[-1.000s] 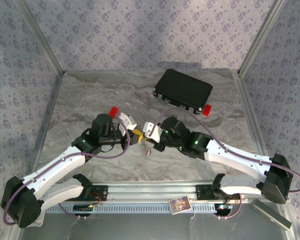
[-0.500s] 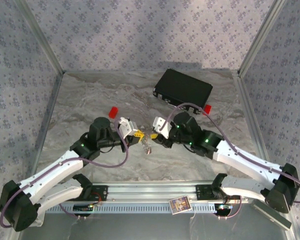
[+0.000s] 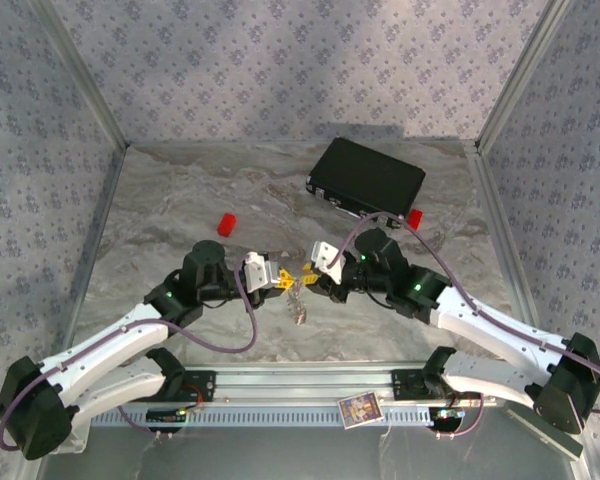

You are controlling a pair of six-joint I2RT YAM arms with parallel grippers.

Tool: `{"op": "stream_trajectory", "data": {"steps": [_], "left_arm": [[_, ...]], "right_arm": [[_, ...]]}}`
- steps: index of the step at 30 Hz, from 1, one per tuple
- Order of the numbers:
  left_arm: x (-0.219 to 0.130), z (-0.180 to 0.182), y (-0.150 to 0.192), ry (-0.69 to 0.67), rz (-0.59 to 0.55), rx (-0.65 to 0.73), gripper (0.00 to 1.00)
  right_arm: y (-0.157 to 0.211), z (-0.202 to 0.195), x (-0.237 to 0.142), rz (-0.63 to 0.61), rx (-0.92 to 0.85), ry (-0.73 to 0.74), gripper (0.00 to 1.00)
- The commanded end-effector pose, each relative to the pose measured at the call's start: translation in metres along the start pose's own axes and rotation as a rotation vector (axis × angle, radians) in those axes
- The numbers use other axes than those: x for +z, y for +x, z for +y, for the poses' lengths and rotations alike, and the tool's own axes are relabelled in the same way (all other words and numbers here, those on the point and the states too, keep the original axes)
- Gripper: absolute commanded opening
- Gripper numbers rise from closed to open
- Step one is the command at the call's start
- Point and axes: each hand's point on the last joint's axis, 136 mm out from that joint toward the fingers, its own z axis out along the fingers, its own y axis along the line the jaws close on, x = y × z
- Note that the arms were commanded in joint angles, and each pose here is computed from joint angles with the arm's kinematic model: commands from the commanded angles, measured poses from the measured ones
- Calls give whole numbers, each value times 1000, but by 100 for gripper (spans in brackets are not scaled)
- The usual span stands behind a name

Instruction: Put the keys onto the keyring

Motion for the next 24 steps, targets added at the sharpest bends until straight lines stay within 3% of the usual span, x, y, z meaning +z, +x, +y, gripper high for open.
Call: {"op": "stream_trajectory", "data": {"steps": [1,21,24], "left_arm": [[-2,-6,-18,29,-67,80,0],[-1,-8,-18,35,-68,77,0],[-1,-9,-18,42,-71,78,0]], "right_arm": [[-7,9,2,-35,-56,-38,21],[4,21,11,24,-76,-89,22],[2,20,11,18,-73,-88,14]]}}
